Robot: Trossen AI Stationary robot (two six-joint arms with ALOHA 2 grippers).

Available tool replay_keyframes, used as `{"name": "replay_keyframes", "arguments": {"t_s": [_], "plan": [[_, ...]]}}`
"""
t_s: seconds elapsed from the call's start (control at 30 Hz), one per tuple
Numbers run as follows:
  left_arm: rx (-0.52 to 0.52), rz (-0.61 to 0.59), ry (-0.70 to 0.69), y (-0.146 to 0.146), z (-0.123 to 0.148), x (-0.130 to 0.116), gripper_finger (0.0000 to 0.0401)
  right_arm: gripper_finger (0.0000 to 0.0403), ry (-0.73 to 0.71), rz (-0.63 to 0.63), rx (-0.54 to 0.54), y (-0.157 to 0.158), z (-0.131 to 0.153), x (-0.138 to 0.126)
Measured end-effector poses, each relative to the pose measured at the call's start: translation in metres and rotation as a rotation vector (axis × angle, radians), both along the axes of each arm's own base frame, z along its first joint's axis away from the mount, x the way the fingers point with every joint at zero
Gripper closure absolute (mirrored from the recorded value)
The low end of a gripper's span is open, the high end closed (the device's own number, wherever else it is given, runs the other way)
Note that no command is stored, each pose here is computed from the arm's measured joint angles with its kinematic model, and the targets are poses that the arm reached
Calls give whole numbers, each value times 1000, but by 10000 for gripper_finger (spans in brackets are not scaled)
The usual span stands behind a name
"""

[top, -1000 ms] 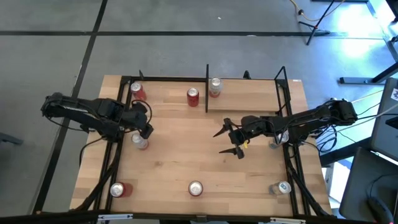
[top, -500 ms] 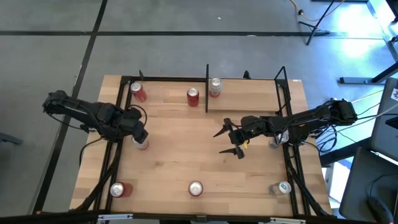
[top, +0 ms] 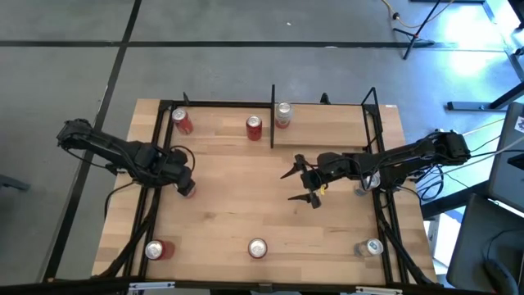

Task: Place canned beverage on shelf
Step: Put the pink white soda can on the shelf aligned with the other pink white soda can

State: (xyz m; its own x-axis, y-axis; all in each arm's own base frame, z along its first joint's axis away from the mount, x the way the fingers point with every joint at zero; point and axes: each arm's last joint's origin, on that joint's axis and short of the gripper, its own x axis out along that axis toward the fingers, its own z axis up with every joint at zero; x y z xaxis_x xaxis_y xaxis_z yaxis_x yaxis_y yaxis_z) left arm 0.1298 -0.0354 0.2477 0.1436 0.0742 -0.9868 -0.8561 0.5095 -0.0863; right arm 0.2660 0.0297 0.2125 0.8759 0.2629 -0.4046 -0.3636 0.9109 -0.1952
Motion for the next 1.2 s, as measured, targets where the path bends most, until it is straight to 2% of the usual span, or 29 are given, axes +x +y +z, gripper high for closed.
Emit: {"name": "replay_keyframes", "arguments": {"t_s": [0.3, 0.43, 0.6, 0.77, 0.97, 1.03, 1.2], "plan": [[-75, -35, 19, -3, -28, 1, 21, 63, 0, 0, 0, 0, 0, 0], [-64, -72, 16, -2, -32, 1, 53, 63, 0, 0, 1, 0, 0, 0], [-56, -137, -58, -4, -31, 8, 107, 63, 1, -1, 3, 0, 0, 0], [-27, -215, -166, -6, -27, 18, 146, 63, 61, -48, 141, 0, 0, -2], [11, -288, -313, -12, -14, 43, 149, 63, 181, -59, 132, -1, -2, -13], [39, -345, -321, -15, -12, 56, 149, 63, 203, -60, 130, -1, -4, -17], [100, -437, -270, -18, -8, 99, 149, 63, 156, -68, 135, -2, -14, -24]]}}
